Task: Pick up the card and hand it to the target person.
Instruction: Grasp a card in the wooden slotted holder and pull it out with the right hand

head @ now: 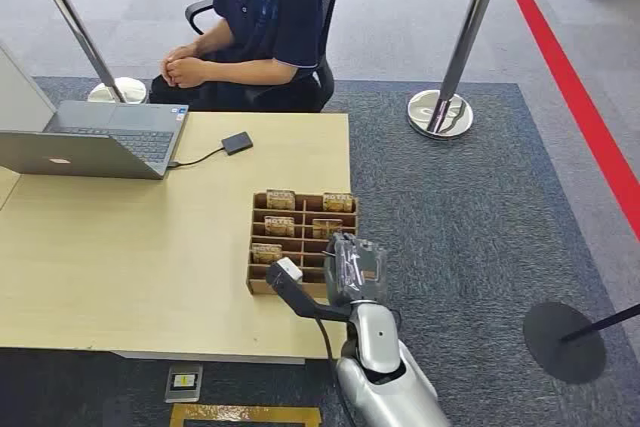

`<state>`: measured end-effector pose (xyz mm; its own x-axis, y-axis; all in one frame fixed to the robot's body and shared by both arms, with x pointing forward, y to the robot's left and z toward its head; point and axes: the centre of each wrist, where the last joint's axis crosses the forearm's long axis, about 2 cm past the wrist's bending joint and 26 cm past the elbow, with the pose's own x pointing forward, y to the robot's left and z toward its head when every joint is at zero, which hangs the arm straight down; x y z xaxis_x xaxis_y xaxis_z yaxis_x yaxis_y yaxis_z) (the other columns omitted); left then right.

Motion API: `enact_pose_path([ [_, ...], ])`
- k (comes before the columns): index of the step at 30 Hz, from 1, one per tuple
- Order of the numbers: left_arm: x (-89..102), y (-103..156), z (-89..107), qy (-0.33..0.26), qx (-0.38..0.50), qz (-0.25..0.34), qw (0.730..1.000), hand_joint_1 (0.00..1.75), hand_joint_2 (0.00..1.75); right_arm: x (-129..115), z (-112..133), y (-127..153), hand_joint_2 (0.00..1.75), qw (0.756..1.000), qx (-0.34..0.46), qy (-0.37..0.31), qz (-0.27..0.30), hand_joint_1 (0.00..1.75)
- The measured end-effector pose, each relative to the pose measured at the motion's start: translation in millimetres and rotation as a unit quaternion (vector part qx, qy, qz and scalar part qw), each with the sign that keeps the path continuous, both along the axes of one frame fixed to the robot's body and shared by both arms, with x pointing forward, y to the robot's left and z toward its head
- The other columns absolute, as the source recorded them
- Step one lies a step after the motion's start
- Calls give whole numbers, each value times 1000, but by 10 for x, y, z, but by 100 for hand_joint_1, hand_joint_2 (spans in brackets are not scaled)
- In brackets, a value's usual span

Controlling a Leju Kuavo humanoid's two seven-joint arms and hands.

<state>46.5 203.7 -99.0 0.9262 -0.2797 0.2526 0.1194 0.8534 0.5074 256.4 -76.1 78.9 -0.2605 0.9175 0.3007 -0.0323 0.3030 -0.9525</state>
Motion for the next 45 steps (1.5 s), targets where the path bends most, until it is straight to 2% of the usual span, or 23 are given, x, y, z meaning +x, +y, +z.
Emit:
enact_pose_path([
  [9, -1, 2, 0, 2, 3, 3, 1000, 0, 0, 0, 2, 2, 175, 1000, -2, -1, 1, 160],
  [20, -6, 7, 0, 3, 6, 13, 1000, 0, 0, 59, 78, 1, 175, 998, 51, 21, 43, 155],
  [26, -4, 7, 0, 4, 5, 13, 1000, 0, 0, 221, 260, 29, 175, 991, 97, 32, 83, 155],
  [45, 5, 7, 1, 10, 8, 7, 1000, 0, 0, 548, 663, 84, 175, 978, 153, 18, 143, 158],
])
